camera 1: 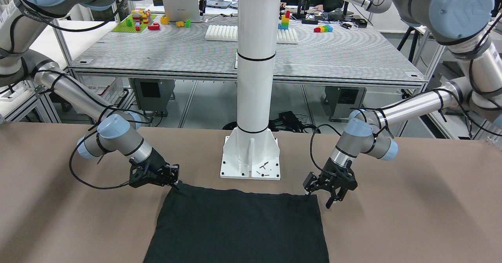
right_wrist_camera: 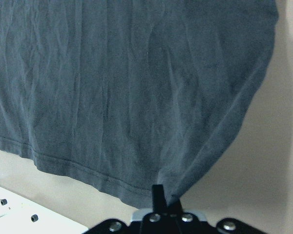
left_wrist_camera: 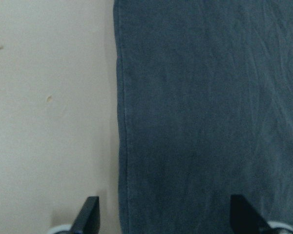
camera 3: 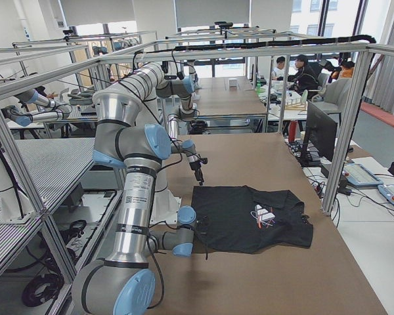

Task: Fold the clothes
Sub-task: 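Grasp the hem corners with both grippers and lift them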

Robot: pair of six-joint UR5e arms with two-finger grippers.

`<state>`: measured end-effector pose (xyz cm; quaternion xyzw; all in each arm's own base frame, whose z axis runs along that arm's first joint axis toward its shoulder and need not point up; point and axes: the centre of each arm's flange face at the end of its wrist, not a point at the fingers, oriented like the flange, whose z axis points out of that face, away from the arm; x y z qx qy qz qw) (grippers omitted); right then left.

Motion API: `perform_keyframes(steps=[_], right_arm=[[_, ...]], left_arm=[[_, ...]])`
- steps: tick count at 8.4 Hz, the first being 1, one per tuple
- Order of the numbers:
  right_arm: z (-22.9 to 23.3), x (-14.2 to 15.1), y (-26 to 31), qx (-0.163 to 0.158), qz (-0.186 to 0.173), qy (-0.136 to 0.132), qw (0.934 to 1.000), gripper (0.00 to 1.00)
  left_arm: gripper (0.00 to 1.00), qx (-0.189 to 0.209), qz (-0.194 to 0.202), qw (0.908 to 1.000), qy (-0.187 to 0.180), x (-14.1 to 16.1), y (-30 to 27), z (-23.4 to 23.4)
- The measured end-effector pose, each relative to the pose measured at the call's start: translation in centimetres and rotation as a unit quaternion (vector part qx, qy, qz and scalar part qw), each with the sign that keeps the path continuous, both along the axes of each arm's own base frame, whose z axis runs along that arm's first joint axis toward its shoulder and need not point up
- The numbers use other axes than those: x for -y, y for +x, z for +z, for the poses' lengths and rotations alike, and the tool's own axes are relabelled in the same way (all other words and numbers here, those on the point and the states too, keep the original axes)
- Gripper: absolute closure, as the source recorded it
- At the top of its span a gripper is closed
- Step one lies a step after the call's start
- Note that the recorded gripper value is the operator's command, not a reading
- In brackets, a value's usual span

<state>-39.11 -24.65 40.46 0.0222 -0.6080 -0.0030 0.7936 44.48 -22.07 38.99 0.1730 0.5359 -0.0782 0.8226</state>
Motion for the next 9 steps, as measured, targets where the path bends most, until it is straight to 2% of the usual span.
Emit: perform_keyframes(steps=[3, 4, 6, 7, 9], right_arm=[[-0.2, 0.1, -0.1, 0.002, 0.001, 0.001, 1.0000, 1.00], [-0.1, 0.1, -0.2, 0.001, 0.001, 0.001, 1.0000, 1.00], [0.0, 0.1, -0.2, 0.000, 0.001, 0.000, 1.0000, 1.00], [0.0, 0.1, -0.1, 0.000, 0.002, 0.000, 1.0000, 1.00], [0.1, 0.2, 0.0, 0.000, 0.003, 0.000, 1.0000, 1.00]], left_arm=[[0.06, 0.003, 0.004, 1.0000, 0.004, -1.7, 1.2, 0.7], [0.09, 0.006, 0.005, 1.0000, 0.006, -2.0, 1.4, 0.8], [0.24, 0.009, 0.005, 0.9999, 0.007, -2.4, 1.6, 1.0], [0.41, 0.012, 0.006, 0.9999, 0.007, -2.5, 1.8, 1.0], [0.67, 0.017, 0.005, 0.9998, 0.009, -2.7, 2.0, 1.1]])
